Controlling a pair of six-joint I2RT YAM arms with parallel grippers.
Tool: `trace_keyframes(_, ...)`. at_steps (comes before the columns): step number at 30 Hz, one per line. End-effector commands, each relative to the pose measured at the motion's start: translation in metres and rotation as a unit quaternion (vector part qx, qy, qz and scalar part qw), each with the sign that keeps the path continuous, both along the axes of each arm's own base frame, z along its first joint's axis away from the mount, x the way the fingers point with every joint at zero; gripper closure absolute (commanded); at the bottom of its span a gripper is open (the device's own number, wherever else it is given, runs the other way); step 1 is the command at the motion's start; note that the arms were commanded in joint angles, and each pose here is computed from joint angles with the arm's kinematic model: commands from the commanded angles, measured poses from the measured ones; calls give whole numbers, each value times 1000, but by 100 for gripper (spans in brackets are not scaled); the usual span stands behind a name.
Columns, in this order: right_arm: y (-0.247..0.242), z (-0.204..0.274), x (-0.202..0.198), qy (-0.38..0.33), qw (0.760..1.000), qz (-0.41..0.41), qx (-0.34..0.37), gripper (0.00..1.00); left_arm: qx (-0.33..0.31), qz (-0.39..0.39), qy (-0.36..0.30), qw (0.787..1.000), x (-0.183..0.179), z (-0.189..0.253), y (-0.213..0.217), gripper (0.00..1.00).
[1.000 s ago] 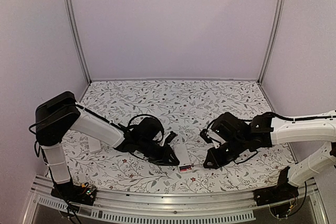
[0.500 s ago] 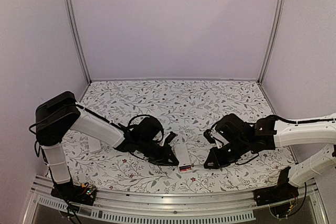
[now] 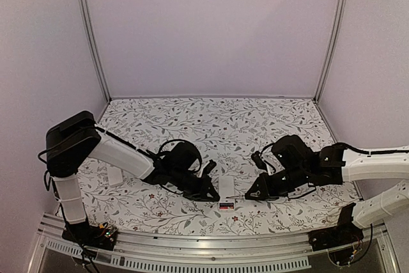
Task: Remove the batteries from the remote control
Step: Remove the battery from the remote control without the battery cover.
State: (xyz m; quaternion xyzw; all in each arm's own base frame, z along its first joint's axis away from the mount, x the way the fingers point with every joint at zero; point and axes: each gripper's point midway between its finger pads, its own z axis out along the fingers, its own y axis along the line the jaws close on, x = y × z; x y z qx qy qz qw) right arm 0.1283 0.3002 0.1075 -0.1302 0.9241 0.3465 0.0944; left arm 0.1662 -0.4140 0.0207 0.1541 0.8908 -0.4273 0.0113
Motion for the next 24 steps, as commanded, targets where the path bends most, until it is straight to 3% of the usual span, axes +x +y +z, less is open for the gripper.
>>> trace_keyframes(1,7,19,3,-6,999,-5,47,100,6,-15,4,1000,-8,-6,-5,93)
trace_keyframes(13,-26,-6,-1,14,997,-17,-71,100,8,-15,3,1000,-8,-6,-6,94)
trace_keyframes(24,-20,-8,-1,18,997,1,-77,100,9,-16,2,1000,-8,-6,-6,94)
